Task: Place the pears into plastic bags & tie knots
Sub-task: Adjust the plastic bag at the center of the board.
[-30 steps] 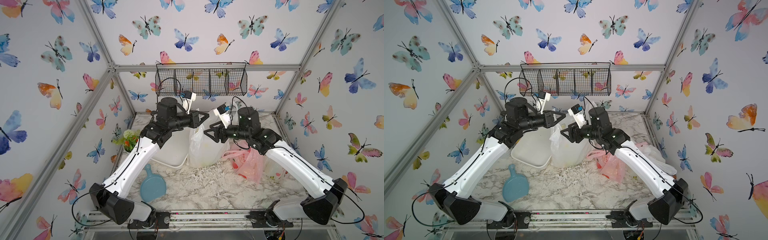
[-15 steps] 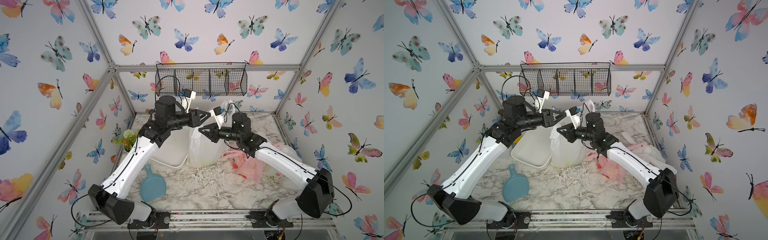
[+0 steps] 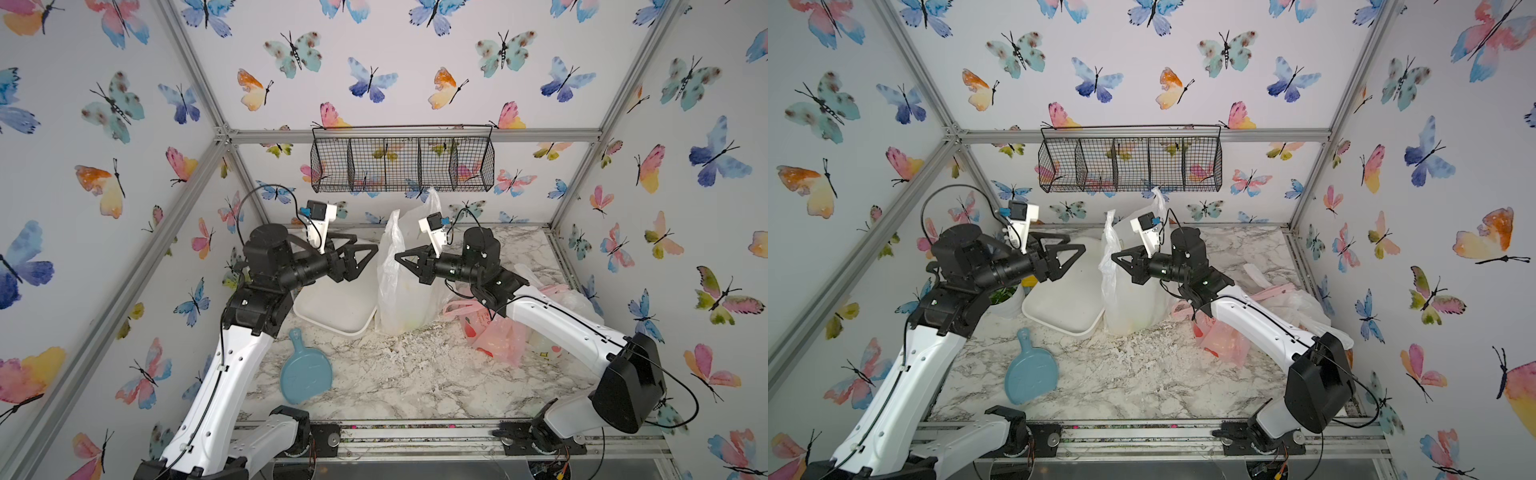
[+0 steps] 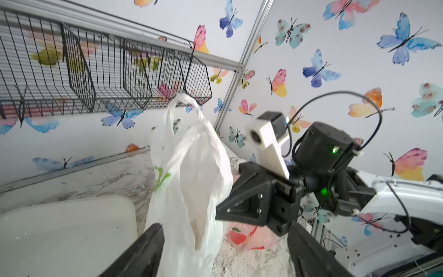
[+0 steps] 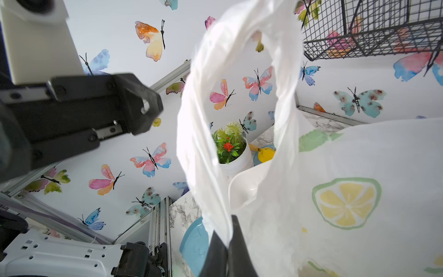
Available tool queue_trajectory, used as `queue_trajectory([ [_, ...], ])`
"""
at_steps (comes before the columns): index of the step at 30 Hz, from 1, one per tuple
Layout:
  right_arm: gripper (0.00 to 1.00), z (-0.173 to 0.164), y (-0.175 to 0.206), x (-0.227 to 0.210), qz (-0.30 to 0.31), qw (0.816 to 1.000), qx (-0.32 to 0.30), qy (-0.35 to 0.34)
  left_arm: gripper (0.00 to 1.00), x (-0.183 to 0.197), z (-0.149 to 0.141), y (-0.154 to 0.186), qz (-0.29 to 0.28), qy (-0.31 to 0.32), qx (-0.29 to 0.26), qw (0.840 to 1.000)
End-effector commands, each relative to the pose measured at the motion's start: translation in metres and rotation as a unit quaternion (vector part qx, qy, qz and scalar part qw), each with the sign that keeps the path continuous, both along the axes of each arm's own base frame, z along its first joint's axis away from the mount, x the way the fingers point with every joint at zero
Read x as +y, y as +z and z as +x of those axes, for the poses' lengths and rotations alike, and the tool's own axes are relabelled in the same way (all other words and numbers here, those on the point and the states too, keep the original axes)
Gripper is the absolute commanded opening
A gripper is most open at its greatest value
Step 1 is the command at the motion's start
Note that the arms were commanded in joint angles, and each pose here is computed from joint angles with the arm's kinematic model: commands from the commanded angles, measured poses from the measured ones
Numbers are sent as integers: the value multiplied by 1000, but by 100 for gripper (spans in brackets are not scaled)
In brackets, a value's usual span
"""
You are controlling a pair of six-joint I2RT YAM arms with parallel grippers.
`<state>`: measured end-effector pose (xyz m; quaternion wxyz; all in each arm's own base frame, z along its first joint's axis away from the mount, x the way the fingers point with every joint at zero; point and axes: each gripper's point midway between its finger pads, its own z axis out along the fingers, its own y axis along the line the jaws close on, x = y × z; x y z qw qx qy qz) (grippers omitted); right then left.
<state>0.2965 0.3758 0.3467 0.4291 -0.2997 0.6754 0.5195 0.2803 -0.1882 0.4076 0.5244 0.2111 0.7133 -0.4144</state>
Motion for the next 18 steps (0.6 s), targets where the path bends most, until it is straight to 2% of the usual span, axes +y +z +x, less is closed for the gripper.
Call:
queue_trajectory([
  [1,3,-1,16,2,21,1000,-13,0,84,1,15,-50,11,21,-24,999],
  [4,3,-2,14,3,19,1000,-7,5,84,-15,16,-81,16,6,-25,1000],
  [8,3,-3,16,3,23,1000,-2,8,84,-33,23,-98,28,8,-56,998],
  [11,3,-4,18,4,27,1000,4,13,80,-55,24,-107,45,-9,-85,995],
  [13,4,-5,20,5,26,1000,7,16,73,-64,28,-112,49,-7,-102,994],
  [14,6,-5,22,5,27,999,9,16,64,-68,27,-114,42,-13,-110,993],
  [17,13,3,28,3,19,1000,13,-7,18,-69,25,-118,19,-15,-121,992],
  [18,19,8,29,3,8,1000,19,-18,11,-69,22,-120,16,-16,-126,992],
])
